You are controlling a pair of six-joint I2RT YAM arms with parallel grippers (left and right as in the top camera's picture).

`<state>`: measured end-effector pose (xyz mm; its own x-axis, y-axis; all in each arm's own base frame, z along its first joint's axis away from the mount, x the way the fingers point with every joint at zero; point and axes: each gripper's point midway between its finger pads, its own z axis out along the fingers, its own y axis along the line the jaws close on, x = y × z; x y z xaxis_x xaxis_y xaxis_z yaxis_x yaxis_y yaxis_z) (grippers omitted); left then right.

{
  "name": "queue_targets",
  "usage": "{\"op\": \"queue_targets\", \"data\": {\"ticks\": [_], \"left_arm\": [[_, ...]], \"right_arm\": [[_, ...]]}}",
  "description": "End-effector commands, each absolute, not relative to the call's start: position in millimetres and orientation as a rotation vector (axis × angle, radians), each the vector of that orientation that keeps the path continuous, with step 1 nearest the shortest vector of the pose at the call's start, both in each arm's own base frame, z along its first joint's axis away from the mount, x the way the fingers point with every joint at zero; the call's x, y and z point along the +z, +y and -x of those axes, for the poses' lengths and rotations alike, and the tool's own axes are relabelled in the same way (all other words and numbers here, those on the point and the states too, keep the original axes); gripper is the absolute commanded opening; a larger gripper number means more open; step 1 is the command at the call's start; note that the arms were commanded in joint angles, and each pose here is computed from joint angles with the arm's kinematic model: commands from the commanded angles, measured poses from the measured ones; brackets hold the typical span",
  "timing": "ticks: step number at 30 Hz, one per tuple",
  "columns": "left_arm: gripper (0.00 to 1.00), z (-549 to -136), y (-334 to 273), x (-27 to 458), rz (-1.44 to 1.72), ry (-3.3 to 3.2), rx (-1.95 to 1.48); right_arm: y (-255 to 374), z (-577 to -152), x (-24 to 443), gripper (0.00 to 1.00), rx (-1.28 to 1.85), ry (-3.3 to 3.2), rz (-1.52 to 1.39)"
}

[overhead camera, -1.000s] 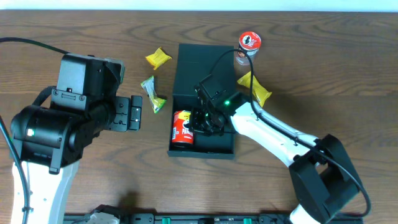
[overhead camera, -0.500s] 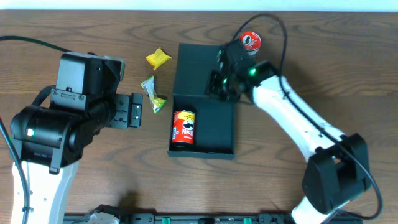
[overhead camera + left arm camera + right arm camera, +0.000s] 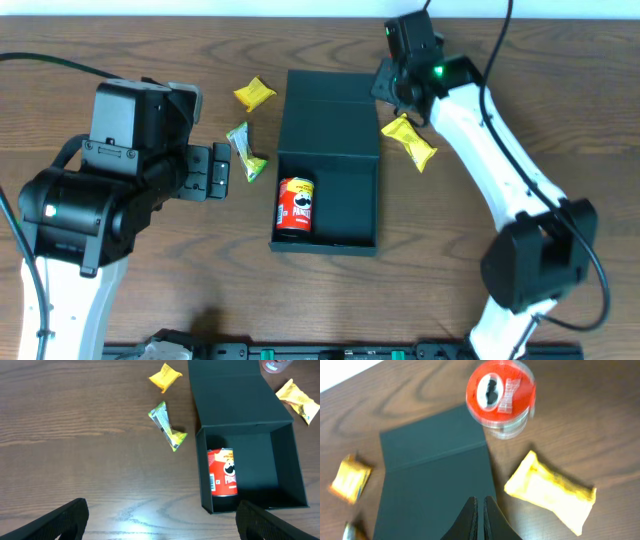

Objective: Pack container
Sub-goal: 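Move the right gripper to the tall red can behind the box and grasp it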

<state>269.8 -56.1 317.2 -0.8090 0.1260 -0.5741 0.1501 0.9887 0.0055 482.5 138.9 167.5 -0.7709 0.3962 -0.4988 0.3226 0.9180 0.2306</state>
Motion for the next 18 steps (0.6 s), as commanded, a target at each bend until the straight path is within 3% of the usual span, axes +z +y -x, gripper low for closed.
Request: {"op": "queue_targets", "data": {"ticks": [1,4,9,11,12,14,18], "left_arm": [[0.95,-272.4,-56.6,309.5,-0.201,2.552,-0.040],[0.95,-273.3,-56.8,306.2,-0.198,2.568,-0.039],[0.95,-277.4,-57.9,300.0,-0.197,2.592,-0.035],[0.95,-279.1,-58.8,297.5,-0.199,2.602,-0.037],[0.95,-280.0,-59.8,295.8,-0.201,2.608,-0.041],[0.95,-282.0,-60.7,292.7,-0.204,2.620,-0.041],[0.95,-284.4,-66.5,286.2,-0.216,2.646,-0.075]], "right_arm": [[120.1,-509.8,180.2,0.07,0.080,2.445,-0.549],[115.1,-529.8,181.8,0.20,0.102,2.431,-0.571],[88.7,-560.1,197.9,0.27,0.123,2.330,-0.639],[72.1,-564.1,199.0,0.49,0.118,2.310,-0.683],[65.8,-567.2,193.5,0.71,0.125,2.314,-0.699],[64.5,-572.9,185.3,0.99,0.166,2.325,-0.704],[70.7,-577.8,170.9,0.99,0.230,2.342,-0.740]]}}
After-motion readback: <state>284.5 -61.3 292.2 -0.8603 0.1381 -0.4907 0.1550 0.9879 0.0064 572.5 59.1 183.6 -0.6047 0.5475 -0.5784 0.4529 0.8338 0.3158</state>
